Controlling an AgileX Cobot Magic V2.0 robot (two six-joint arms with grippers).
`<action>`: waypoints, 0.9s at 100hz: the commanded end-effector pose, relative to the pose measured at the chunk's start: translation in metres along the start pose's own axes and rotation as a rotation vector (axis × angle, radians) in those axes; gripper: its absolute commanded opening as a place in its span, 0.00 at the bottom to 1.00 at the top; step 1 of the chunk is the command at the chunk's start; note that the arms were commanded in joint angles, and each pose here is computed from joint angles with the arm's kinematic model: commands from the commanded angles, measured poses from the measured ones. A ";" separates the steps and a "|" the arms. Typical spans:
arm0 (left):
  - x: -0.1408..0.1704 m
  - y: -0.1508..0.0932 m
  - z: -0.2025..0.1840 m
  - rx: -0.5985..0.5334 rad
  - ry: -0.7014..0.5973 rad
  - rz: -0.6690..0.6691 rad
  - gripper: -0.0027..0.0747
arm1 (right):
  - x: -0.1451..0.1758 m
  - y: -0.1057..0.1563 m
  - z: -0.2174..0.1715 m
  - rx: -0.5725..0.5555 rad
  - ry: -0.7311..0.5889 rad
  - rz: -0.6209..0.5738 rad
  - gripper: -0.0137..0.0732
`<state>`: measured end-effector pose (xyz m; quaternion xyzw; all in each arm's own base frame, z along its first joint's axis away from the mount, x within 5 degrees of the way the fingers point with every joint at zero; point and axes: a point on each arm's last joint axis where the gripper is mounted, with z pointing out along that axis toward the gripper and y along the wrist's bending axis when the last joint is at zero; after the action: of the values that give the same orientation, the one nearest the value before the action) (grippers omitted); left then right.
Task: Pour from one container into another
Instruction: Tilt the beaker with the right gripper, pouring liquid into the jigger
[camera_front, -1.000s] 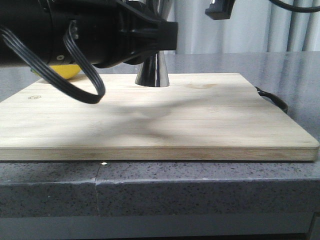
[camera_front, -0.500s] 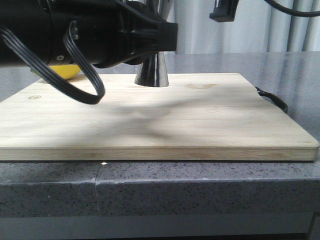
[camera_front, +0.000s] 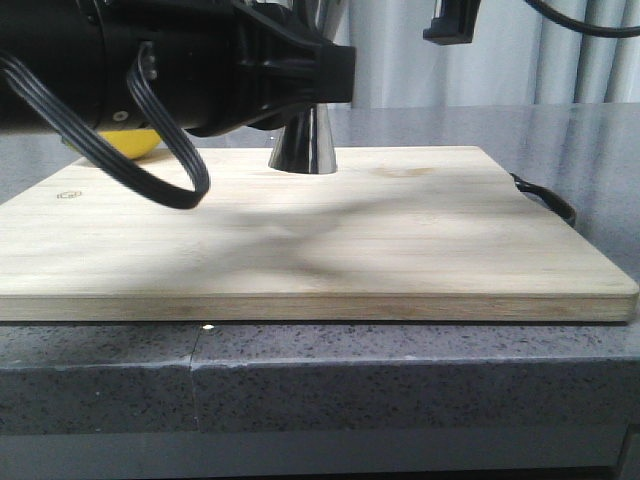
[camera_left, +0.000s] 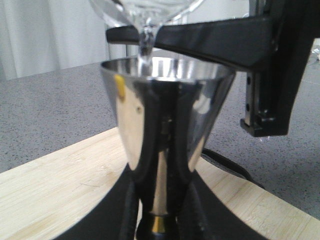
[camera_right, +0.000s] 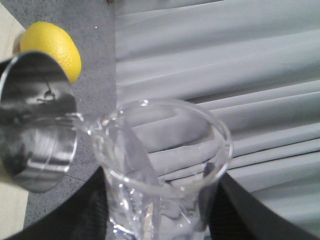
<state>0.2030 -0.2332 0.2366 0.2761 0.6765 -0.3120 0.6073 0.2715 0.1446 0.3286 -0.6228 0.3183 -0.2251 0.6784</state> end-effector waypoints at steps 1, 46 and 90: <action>-0.028 -0.002 -0.003 0.009 -0.159 -0.007 0.01 | -0.009 -0.028 -0.006 0.120 -0.043 -0.039 0.33; -0.028 -0.002 -0.003 0.009 -0.159 -0.007 0.01 | -0.009 -0.028 -0.006 0.120 -0.042 -0.053 0.33; -0.030 -0.001 -0.004 0.005 -0.181 -0.013 0.01 | -0.009 -0.035 -0.013 0.118 -0.021 0.317 0.33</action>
<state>0.2033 -0.2330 0.2367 0.2740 0.6768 -0.3117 0.6080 0.2695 0.1418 0.3321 -0.5873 0.3827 -0.1677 0.6931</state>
